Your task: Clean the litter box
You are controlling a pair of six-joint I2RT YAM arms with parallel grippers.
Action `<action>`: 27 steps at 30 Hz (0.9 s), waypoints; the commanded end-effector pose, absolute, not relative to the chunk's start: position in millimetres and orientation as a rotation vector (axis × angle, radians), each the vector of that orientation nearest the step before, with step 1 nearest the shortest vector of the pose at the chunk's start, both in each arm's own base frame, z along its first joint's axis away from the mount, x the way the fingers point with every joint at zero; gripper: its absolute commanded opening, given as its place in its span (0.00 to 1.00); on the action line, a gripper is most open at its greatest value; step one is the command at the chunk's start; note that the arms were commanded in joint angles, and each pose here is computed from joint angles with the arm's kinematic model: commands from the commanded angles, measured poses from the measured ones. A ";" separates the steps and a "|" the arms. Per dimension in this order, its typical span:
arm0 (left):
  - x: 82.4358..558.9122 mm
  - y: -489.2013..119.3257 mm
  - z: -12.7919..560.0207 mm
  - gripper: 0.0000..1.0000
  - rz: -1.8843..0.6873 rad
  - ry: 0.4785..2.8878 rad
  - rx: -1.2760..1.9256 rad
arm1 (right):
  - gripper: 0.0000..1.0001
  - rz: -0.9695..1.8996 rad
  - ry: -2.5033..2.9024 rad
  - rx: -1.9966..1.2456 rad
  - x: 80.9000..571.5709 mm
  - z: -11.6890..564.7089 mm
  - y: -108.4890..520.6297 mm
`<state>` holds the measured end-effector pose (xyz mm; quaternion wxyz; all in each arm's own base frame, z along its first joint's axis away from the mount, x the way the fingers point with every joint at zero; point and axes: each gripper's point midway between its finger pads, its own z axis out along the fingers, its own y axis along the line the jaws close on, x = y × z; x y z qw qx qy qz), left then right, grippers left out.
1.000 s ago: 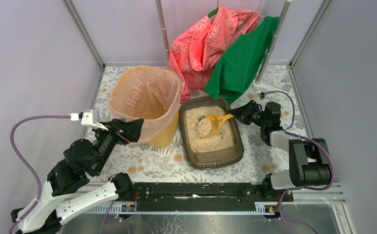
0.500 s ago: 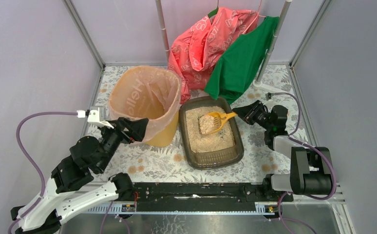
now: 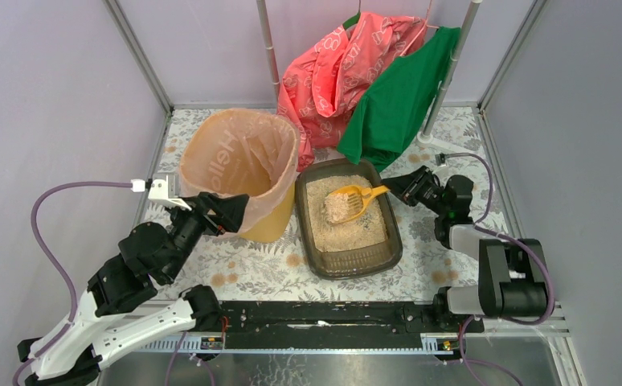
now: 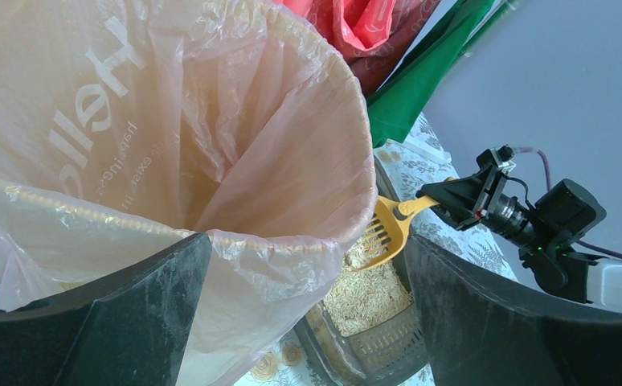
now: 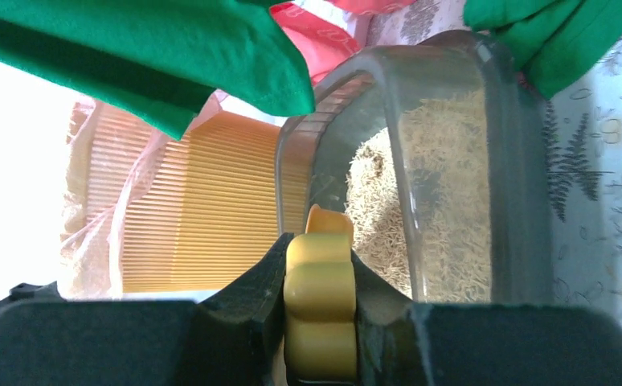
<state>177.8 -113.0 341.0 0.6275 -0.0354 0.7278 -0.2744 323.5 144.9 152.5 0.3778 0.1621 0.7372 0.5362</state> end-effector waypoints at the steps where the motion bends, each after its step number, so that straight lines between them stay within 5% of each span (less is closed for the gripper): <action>1: 178.0 -116.5 359.0 0.99 -0.687 1.608 -0.103 | 0.00 1.511 1.780 0.383 322.9 168.8 161.0; 27: 181.5 -121.4 367.3 0.99 -0.700 1.605 -0.125 | 0.00 1.575 1.676 0.404 321.8 175.4 130.5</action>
